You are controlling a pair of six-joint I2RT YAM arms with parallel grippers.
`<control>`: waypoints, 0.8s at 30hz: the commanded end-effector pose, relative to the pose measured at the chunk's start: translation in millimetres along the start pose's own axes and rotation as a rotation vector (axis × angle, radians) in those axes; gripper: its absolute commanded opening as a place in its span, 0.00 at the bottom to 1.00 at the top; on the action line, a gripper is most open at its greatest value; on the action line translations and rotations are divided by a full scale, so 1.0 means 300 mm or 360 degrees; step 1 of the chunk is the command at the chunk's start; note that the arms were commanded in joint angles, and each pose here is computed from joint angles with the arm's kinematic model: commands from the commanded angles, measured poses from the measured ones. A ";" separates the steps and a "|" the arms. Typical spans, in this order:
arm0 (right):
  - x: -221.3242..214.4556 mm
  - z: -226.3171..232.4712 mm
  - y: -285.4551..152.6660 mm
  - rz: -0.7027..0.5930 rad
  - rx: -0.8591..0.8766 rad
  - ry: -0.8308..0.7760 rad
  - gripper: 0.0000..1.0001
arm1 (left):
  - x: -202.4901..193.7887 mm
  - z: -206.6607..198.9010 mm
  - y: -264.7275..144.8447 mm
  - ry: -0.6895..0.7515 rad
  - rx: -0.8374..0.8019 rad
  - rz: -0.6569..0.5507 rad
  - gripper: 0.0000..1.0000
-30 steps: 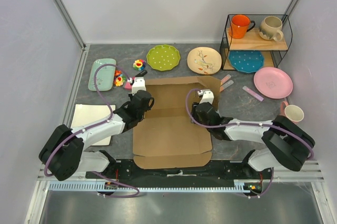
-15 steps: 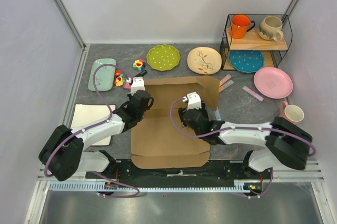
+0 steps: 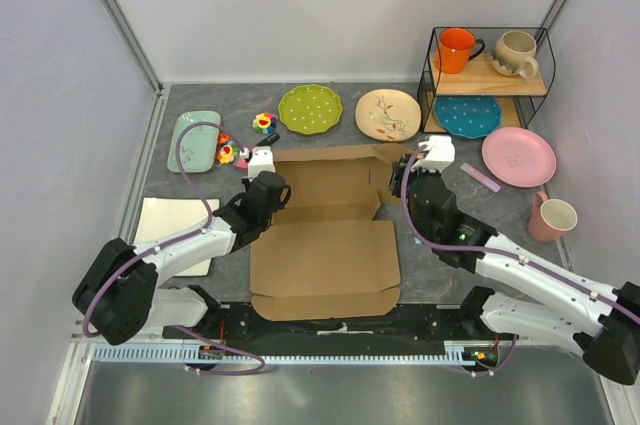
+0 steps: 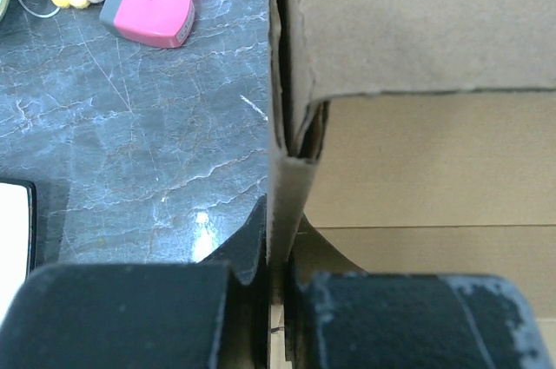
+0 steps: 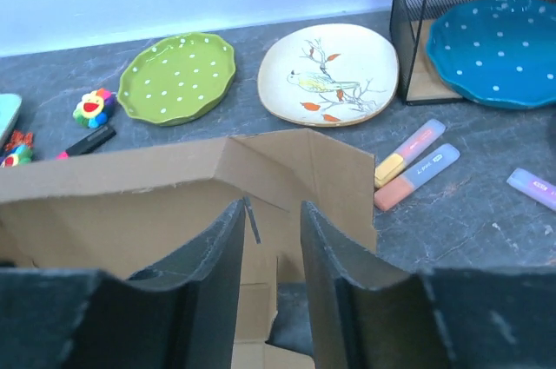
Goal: Fold the paper box
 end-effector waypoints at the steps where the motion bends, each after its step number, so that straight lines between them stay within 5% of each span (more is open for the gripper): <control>1: -0.012 0.008 0.060 0.0086 -0.0038 0.0082 0.37 | -0.086 0.002 -0.022 0.0011 -0.0035 0.0123 0.02; 13: -0.087 -0.002 0.281 0.0247 -0.0028 0.0259 0.38 | -0.083 0.006 -0.037 -0.0008 -0.0055 0.0109 0.02; 21: -0.229 0.101 0.267 0.0534 0.0249 0.0282 0.32 | -0.087 0.008 -0.034 -0.0006 -0.0050 0.0112 0.02; 24: -0.187 0.069 0.244 0.0474 0.0199 0.0265 0.41 | -0.091 0.005 -0.031 -0.0003 -0.0050 0.0117 0.02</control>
Point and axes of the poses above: each gripper's point midway between its finger pads, its own y axis out along the fingers, its own z axis along the line the jaws close on, x = y × z, the point moved 1 cm from there along -y, back along the fingers, and after that the axes turned 7 degrees about y, right-handed, at the moved point
